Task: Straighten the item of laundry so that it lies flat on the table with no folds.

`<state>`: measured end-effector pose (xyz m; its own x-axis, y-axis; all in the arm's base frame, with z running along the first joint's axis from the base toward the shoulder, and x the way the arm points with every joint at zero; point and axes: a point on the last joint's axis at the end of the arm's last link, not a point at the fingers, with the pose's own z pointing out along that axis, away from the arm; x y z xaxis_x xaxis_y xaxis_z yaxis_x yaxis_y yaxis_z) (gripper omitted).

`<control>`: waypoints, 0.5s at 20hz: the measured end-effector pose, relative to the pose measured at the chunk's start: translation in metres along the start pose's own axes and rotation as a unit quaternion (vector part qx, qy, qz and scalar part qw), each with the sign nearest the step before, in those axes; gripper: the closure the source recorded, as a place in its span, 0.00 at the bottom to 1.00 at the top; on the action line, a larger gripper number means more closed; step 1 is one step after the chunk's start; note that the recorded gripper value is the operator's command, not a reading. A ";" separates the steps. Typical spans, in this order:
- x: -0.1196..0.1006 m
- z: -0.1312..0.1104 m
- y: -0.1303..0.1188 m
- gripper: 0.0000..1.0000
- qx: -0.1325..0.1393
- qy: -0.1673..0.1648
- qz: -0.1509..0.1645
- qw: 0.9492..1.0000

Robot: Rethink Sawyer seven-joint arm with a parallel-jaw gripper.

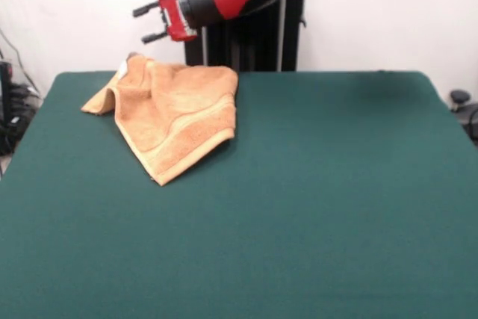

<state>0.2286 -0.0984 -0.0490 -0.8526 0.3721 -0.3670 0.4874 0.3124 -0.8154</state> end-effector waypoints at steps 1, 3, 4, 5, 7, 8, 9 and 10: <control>0.006 0.003 0.000 0.00 -0.016 0.043 0.002 0.999; 0.018 0.007 0.000 0.00 -0.054 0.126 0.006 0.991; 0.024 0.007 0.003 0.00 -0.079 0.165 0.008 0.983; 0.026 0.006 0.006 0.00 -0.099 0.188 0.012 0.977; 0.027 0.004 0.018 0.00 -0.162 0.251 0.029 0.954; 0.026 0.003 0.023 0.00 -0.185 0.272 0.039 0.943; 0.025 0.002 0.026 0.00 -0.210 0.297 0.049 0.930; 0.020 0.003 0.027 0.00 -0.236 0.318 0.062 0.916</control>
<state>0.2238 -0.0848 -0.0794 -0.5749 0.8181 0.0139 0.7288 0.5197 -0.4459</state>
